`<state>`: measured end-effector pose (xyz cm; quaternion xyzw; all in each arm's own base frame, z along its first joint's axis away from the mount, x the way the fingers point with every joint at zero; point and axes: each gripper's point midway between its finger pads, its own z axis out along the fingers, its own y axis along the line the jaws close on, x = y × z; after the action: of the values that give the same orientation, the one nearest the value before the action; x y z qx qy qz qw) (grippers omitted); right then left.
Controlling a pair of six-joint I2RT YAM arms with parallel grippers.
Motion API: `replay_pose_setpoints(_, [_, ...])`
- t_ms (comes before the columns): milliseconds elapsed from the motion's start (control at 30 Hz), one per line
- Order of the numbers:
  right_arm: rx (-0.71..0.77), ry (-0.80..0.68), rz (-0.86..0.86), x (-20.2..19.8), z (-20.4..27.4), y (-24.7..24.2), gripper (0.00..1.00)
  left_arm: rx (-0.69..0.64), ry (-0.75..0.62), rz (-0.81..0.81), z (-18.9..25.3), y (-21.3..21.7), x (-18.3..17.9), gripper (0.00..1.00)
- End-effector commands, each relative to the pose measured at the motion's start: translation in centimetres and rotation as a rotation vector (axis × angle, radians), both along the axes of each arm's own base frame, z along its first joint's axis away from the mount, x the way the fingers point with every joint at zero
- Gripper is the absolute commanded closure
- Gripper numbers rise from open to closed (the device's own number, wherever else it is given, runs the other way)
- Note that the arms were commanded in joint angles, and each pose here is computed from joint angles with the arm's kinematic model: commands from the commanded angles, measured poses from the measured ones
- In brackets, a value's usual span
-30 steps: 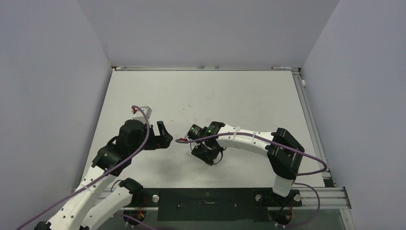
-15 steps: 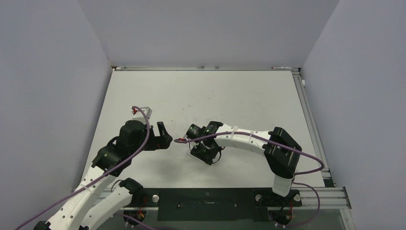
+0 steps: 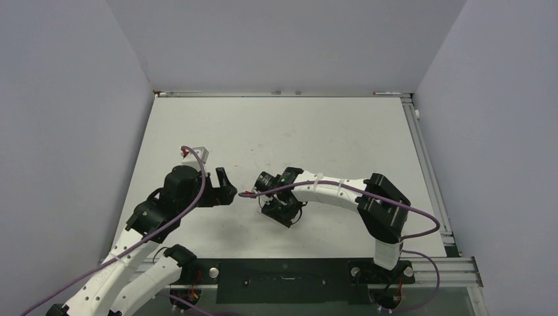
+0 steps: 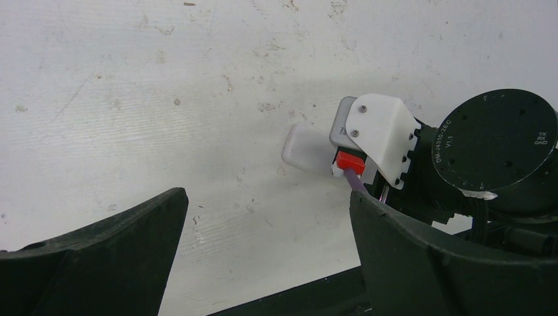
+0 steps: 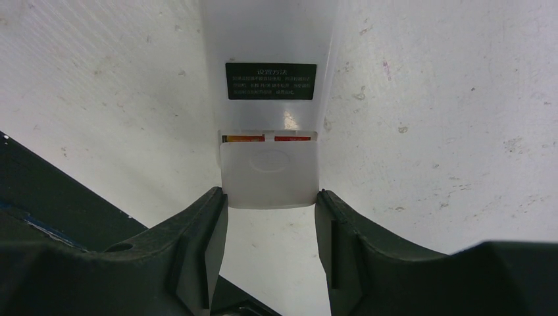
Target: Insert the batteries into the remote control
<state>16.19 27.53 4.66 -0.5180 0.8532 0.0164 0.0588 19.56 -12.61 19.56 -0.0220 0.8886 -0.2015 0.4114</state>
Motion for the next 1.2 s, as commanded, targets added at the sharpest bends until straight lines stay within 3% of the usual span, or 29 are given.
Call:
replay_pose_setpoints(0, [0.052,-0.032,-0.005,1.1,1.1,1.4,0.92,-0.003,-0.033,0.000,0.9,0.1,0.1,0.08])
replay_pose_setpoints(1167, [0.042,-0.018,-0.049,1.5,0.1,1.7,0.92,-0.007,-0.039,-0.004,1.1,0.0,0.1,0.08])
